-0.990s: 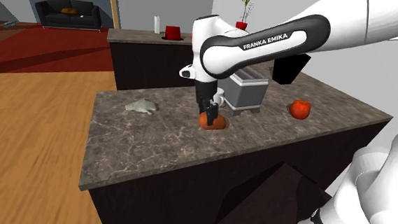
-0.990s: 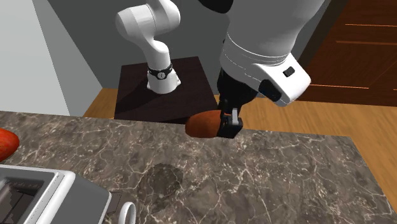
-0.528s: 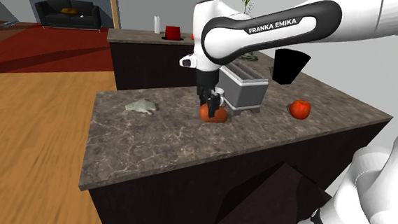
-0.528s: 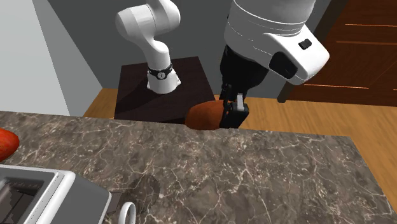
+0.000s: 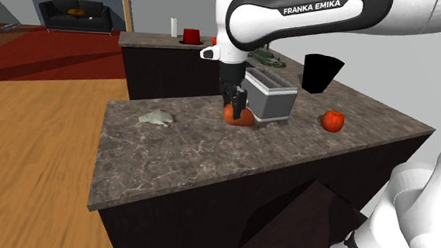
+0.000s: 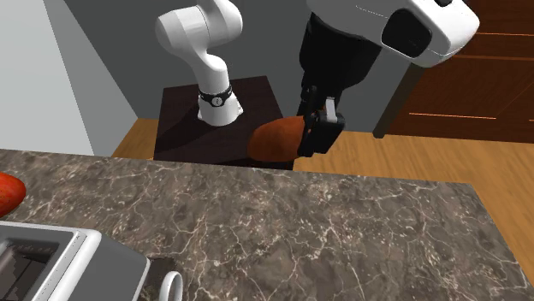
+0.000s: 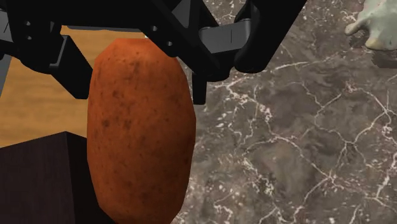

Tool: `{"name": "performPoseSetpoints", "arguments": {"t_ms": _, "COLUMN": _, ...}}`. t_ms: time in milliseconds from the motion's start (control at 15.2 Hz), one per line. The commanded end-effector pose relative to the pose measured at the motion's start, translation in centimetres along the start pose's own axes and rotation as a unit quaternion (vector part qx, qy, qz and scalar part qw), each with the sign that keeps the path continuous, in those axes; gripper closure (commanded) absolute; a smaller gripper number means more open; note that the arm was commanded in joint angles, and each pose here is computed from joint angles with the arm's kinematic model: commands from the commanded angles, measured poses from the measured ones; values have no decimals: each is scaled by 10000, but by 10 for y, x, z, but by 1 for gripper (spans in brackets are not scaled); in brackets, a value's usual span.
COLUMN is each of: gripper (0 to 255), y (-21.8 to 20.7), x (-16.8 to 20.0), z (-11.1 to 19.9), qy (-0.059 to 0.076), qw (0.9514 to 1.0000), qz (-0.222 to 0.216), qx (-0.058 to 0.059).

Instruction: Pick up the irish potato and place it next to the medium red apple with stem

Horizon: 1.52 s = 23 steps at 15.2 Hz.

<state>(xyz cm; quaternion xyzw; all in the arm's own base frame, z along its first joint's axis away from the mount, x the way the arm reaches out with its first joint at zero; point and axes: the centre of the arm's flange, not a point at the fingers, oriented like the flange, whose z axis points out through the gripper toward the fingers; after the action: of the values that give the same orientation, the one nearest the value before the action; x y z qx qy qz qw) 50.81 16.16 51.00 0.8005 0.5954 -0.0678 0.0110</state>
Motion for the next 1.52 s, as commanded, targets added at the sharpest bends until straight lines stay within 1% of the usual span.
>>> {"name": "performPoseSetpoints", "arguments": {"t_ms": 0, "gripper": 255, "y": -1, "x": -1, "z": -6, "qy": -1, "qw": 10000, "qz": 0, "qx": 2}}
{"name": "performPoseSetpoints", "arguments": {"t_ms": 1452, "gripper": 255, "y": 23, "x": -289, "z": 27, "qy": -1, "qw": 10000, "qz": 0, "qx": 2}}
